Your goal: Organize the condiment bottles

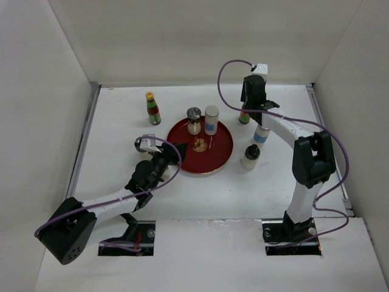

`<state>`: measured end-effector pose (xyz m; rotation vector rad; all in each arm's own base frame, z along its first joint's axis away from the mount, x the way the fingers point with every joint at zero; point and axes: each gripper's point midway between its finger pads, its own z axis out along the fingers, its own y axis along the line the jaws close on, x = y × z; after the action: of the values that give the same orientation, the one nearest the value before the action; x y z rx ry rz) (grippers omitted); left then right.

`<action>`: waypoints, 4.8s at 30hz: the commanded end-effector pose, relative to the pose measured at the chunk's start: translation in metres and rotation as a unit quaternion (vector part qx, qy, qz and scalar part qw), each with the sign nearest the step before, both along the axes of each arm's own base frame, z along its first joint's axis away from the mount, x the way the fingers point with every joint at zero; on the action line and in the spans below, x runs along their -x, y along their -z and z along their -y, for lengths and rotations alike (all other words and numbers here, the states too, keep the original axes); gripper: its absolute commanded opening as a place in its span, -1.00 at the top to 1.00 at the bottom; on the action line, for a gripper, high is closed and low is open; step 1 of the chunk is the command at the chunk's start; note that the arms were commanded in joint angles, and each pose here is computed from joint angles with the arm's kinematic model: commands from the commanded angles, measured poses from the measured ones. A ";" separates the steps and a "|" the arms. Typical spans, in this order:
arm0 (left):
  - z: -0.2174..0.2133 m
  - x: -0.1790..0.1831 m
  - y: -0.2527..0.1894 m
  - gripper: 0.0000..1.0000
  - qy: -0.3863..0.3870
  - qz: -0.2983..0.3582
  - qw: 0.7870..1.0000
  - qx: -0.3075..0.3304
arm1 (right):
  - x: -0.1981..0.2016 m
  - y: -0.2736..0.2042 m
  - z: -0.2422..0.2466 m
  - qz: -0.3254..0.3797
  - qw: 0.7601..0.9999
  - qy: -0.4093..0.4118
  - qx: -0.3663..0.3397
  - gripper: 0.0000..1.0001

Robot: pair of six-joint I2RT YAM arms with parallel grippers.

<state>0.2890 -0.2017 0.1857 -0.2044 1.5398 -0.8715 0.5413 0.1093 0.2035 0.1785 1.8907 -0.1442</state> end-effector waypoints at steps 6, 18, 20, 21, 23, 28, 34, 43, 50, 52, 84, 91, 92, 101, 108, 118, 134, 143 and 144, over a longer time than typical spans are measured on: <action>-0.003 0.001 -0.022 -0.11 -0.001 0.032 0.999 0.028 | 0.040 -0.152 -0.013 0.164 0.984 -0.024 -0.059 0.39; -0.010 0.000 -0.031 -0.10 -0.010 0.035 0.999 0.031 | 0.097 -0.125 -0.071 0.144 0.980 -0.102 -0.092 0.39; -0.010 0.000 -0.035 -0.09 -0.011 0.035 0.999 0.031 | 0.099 -0.117 -0.082 0.139 0.978 -0.120 -0.100 0.39; -0.011 -0.001 -0.036 -0.09 -0.015 0.034 0.999 0.030 | 0.100 -0.113 -0.087 0.136 0.977 -0.126 -0.103 0.39; -0.014 -0.003 -0.038 -0.09 -0.024 0.029 0.999 0.029 | 0.101 -0.108 -0.096 0.132 0.976 -0.135 -0.105 0.39; -0.026 -0.007 -0.041 -0.07 -0.052 0.019 0.998 0.023 | 0.100 -0.092 -0.105 0.122 0.977 -0.142 -0.104 0.39; -0.038 -0.014 -0.048 -0.07 -0.079 0.009 0.997 0.018 | 0.098 -0.080 -0.119 0.116 0.977 -0.151 -0.099 0.37; -0.065 -0.036 -0.084 -0.28 -0.134 -0.001 0.991 0.007 | 0.103 -0.052 -0.135 0.099 0.978 -0.161 -0.085 0.14; -0.095 -0.065 -0.077 -0.43 -0.201 -0.041 0.979 -0.023 | 0.117 -0.057 -0.136 0.109 0.976 -0.167 -0.087 -0.52; -0.104 -0.075 -0.077 -0.46 -0.216 -0.050 0.975 -0.033 | 0.124 -0.065 -0.133 0.116 0.974 -0.170 -0.092 -0.63; -0.143 -0.222 -0.057 -0.25 -0.239 -0.211 0.902 -0.291 | 0.235 -0.036 -0.106 0.124 0.928 -0.235 -0.260 -0.83; -0.140 -0.233 -0.046 -0.16 -0.235 -0.219 0.895 -0.309 | 0.235 -0.033 -0.108 0.119 0.928 -0.240 -0.259 -0.83; -0.142 -0.234 -0.044 -0.14 -0.236 -0.221 0.894 -0.309 | 0.235 -0.033 -0.108 0.119 0.928 -0.240 -0.259 -0.83; -0.139 -0.244 -0.041 0.20 -0.235 -0.219 0.892 -0.317 | 0.237 -0.033 -0.107 0.120 0.927 -0.241 -0.261 -0.82; -0.142 -0.237 -0.063 0.63 -0.249 -0.199 0.894 -0.315 | 0.237 -0.031 -0.107 0.118 0.928 -0.242 -0.259 -0.82; -0.134 -0.191 -0.185 0.73 -0.282 -0.082 0.920 -0.257 | 0.236 -0.030 -0.109 0.116 0.928 -0.242 -0.259 -0.82; -0.026 -0.149 -0.152 0.72 -0.161 -0.075 0.949 -0.259 | 0.237 -0.033 -0.101 0.123 0.928 -0.234 -0.264 -0.82; 0.005 -0.158 -0.099 0.72 -0.128 -0.107 0.950 -0.265 | 0.236 -0.029 -0.101 0.119 0.929 -0.232 -0.262 -0.82; 0.006 -0.159 -0.094 0.71 -0.127 -0.110 0.949 -0.268 | 0.236 -0.029 -0.101 0.119 0.929 -0.232 -0.262 -0.82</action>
<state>0.4321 -0.1967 0.2293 -0.0231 2.0310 -0.1024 0.3038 0.2090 0.2106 0.0718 1.7153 0.6308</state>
